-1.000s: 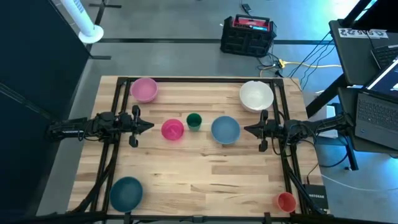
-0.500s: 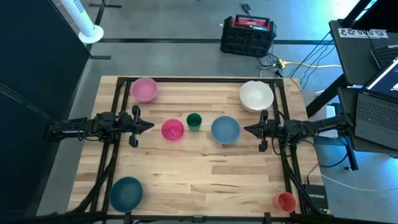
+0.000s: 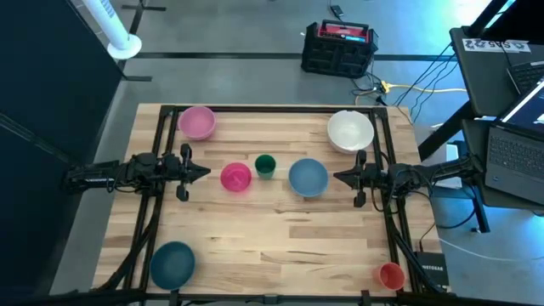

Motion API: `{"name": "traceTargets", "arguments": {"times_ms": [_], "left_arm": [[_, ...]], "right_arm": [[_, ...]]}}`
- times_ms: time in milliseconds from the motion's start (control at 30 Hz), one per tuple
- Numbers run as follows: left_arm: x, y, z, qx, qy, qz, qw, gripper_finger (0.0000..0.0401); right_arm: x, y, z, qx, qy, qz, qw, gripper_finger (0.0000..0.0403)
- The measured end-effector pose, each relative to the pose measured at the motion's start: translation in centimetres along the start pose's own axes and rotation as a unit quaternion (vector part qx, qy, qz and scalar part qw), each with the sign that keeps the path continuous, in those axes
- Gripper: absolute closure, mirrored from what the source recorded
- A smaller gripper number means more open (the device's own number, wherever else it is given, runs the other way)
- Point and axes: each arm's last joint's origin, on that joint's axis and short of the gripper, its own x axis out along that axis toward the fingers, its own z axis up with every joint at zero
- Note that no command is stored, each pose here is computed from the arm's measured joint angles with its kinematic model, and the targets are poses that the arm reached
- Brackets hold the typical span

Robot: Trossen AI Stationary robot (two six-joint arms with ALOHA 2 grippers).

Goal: Nest bowls inside each other

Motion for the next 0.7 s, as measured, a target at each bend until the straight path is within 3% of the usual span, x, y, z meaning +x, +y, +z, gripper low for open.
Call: {"name": "traceTargets", "arguments": {"times_ms": [200, 400, 567, 700], "left_arm": [[0.0, 0.3, 0.1, -0.067, -0.008, 0.018, 0.998, 0.0401], [0.0, 0.5, 0.2, -0.134, -0.017, 0.036, 0.99, 0.0401], [0.0, 0.9, 0.1, -0.176, -0.016, 0.056, 0.983, 0.0401], [0.0, 1.2, 0.0, -0.183, -0.011, 0.07, 0.981, 0.0401]], "right_arm": [[0.0, -0.3, 0.7, 0.121, -0.044, -0.05, 0.99, 0.0402], [-0.2, -0.6, 1.4, 0.241, -0.097, -0.09, 0.961, 0.0402], [-0.6, -0.6, 5.2, 0.251, -0.14, -0.084, 0.954, 0.0402], [-0.4, -0.6, 10.2, 0.17, -0.127, -0.118, 0.97, 0.0402]]}}
